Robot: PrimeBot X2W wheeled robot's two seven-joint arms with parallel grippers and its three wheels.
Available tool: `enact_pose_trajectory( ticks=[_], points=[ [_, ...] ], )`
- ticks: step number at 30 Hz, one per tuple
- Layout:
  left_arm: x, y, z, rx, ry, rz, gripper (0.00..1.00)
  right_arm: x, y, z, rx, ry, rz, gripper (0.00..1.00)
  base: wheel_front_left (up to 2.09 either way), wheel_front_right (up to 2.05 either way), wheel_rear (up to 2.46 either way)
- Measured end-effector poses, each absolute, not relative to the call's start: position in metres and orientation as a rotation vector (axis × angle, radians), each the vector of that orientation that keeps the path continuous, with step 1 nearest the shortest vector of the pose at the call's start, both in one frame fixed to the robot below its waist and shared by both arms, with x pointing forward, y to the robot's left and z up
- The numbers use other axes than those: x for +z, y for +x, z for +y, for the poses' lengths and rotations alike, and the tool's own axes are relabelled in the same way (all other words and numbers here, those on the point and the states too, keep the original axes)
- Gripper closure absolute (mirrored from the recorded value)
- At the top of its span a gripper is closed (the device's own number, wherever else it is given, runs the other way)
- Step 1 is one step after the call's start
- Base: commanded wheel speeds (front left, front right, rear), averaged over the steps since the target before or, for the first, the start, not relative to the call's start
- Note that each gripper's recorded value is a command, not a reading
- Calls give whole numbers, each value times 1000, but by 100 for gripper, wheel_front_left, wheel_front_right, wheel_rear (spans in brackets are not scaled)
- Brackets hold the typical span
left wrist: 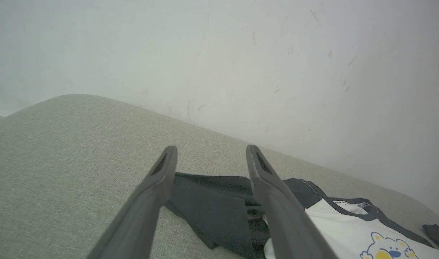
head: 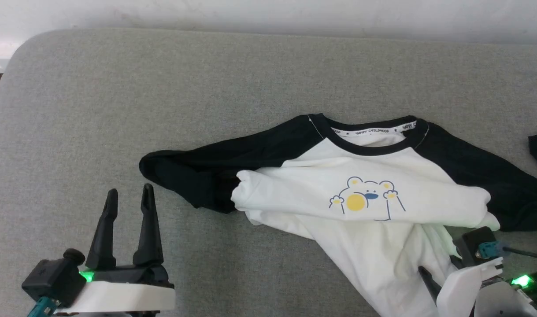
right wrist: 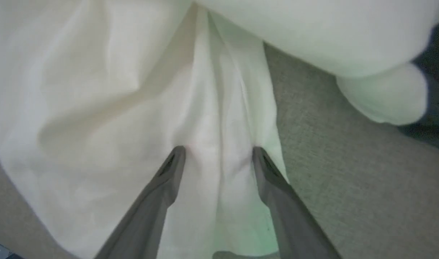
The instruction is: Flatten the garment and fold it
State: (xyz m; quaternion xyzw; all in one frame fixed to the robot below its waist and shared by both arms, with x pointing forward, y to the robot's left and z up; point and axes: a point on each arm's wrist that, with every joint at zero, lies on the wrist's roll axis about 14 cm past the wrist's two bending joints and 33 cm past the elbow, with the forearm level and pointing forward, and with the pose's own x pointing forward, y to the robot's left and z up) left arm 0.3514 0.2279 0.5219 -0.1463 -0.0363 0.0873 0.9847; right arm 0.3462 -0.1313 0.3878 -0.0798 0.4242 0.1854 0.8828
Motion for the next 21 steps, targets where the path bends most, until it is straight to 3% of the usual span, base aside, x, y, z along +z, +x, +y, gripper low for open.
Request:
enact_pose_trajectory(
  ticks=[2,3,4,5,17,21],
  points=[
    [521,352,228,177,-293,-68,0,375,345,-129,401,-181,902,0,0,0,0],
    [520,351,228,178,-293,-66,0,372,346,-127,405,-184,902,11,0,0,0],
    [520,352,229,178,-292,-64,0,370,349,-126,404,-177,899,66,0,0,0],
    [519,352,228,178,-292,-61,0,369,352,-125,406,-177,895,100,0,0,0],
    [525,374,212,104,-300,-77,0,416,380,-116,415,-85,758,100,0,0,0],
    [524,379,204,78,-315,-73,0,395,317,-130,461,-101,1034,100,0,0,0]
  ],
)
